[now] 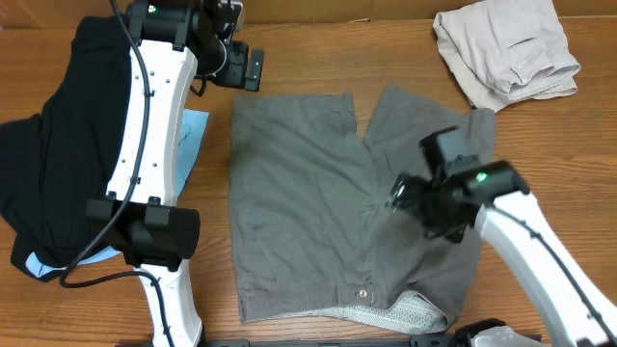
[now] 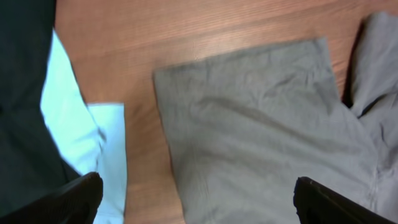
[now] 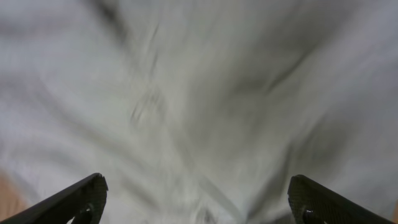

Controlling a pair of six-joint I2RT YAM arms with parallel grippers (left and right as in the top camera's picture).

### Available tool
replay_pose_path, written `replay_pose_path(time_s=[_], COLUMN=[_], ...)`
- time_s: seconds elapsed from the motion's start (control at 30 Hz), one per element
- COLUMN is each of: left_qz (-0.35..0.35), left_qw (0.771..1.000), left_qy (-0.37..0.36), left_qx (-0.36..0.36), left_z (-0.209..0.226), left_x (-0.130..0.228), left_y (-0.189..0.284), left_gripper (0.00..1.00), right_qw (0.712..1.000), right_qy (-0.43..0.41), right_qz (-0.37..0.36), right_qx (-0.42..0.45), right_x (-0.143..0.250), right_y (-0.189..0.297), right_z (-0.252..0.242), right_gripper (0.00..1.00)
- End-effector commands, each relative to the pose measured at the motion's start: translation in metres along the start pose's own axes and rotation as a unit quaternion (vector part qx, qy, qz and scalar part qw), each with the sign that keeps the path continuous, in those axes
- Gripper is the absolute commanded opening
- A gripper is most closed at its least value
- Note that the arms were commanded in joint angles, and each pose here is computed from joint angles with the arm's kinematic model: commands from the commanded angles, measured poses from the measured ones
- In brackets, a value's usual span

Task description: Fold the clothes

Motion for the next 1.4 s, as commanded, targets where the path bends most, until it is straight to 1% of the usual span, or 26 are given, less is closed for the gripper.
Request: replay_pose_path(time_s=[0.0, 0.2, 0.3, 0.37, 0.57, 0.7, 0.83, 0.93, 1.13, 1.27, 1.37], left_qz=[-0.015, -0.010, -0.003, 0.001, -0.007, -0.015, -0.026, -0.031, -0.040, -0.042, -0.041], left_qw=[0.999, 0.999, 0.999, 0.999, 0.999, 0.998, 0.998, 0.998, 0.998, 0.998, 0.998], left_qy=[-0.043, -0.047, -0.048, -0.048, -0.048, -0.049, -0.051, -0.051, -0.052, -0.052, -0.051], left_qx=[0.021, 0.022, 0.024, 0.025, 0.023, 0.021, 0.018, 0.016, 0.014, 0.012, 0.010], left_z=[-0.005, -0.003, -0.002, -0.001, 0.001, 0.001, 0.002, 0.003, 0.003, 0.004, 0.004], left_x=[-0.006, -0.010, -0.010, -0.011, -0.016, -0.019, -0.023, -0.024, -0.027, -0.027, -0.027], left_y=[-0.006, -0.022, -0.030, -0.036, -0.048, -0.050, -0.051, -0.052, -0.052, -0.052, -0.052], left_gripper=[1.00, 1.00, 1.00, 1.00, 1.00, 1.00, 1.00, 1.00, 1.00, 1.00, 1.00], right_qw=[0.999, 0.992, 0.988, 0.988, 0.994, 0.996, 0.997, 0.997, 0.993, 0.985, 0.979], right_qy=[-0.031, -0.118, -0.142, -0.142, -0.098, -0.067, -0.014, 0.025, 0.085, 0.126, 0.147], right_qz=[-0.022, -0.012, -0.004, -0.003, -0.033, -0.056, -0.070, -0.065, -0.072, -0.093, -0.109], right_qx=[0.028, 0.052, 0.063, 0.063, 0.033, 0.010, -0.011, -0.030, -0.051, -0.069, -0.087], right_x=[-0.034, -0.081, -0.094, -0.100, -0.122, -0.136, -0.152, -0.165, -0.189, -0.199, -0.200], right_y=[-0.016, -0.053, -0.069, -0.079, -0.111, -0.133, -0.154, -0.167, -0.176, -0.168, -0.160], right_z=[-0.011, -0.036, -0.046, -0.048, -0.037, -0.031, -0.022, -0.009, 0.036, 0.074, 0.101], right_gripper=[1.00, 1.00, 1.00, 1.00, 1.00, 0.98, 0.96, 0.96, 0.98, 0.99, 0.99])
Point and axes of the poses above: each gripper's point midway between its finger pads, its own y axis back along the fingers, its own z axis along the line the jaws close on, x = y × z, the point moved 10 cm from there along y, back along the fingers, and after that the axes turned 10 degrees about -y, right-handed, at the moved point
